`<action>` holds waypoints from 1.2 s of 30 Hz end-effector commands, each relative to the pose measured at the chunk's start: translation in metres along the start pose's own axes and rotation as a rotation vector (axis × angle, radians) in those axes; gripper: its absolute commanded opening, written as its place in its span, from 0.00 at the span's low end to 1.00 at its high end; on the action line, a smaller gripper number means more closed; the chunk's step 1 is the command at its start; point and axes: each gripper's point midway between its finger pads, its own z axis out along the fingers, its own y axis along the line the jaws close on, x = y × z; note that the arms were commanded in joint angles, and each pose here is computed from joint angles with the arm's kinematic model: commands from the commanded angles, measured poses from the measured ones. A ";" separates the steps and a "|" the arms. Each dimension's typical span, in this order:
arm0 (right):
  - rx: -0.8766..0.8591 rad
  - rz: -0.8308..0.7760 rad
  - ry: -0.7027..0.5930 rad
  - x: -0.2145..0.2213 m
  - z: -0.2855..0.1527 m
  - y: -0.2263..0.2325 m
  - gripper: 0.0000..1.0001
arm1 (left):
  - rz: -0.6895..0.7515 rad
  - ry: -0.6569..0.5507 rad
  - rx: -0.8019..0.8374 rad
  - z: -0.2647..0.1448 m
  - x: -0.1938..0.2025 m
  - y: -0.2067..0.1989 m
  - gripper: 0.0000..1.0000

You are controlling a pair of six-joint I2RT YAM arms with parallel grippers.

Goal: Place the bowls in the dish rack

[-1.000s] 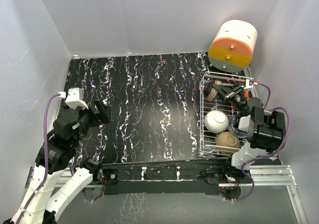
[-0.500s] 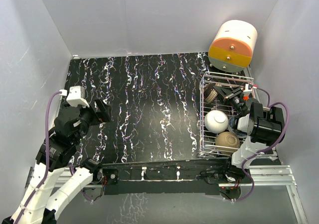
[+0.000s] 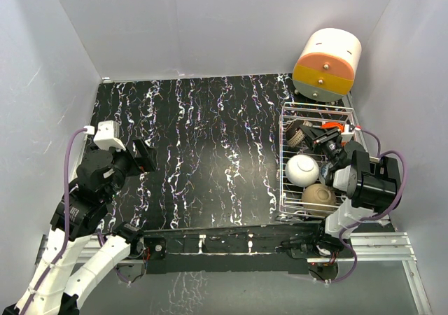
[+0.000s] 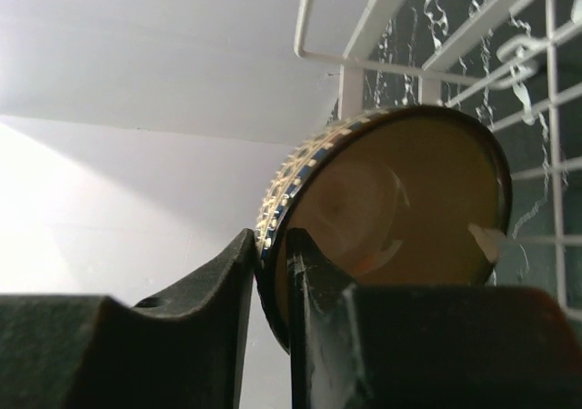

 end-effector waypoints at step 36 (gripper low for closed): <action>0.479 -0.173 -0.085 -0.021 -0.054 -0.039 0.99 | -0.019 -0.031 0.024 -0.007 -0.002 -0.001 0.97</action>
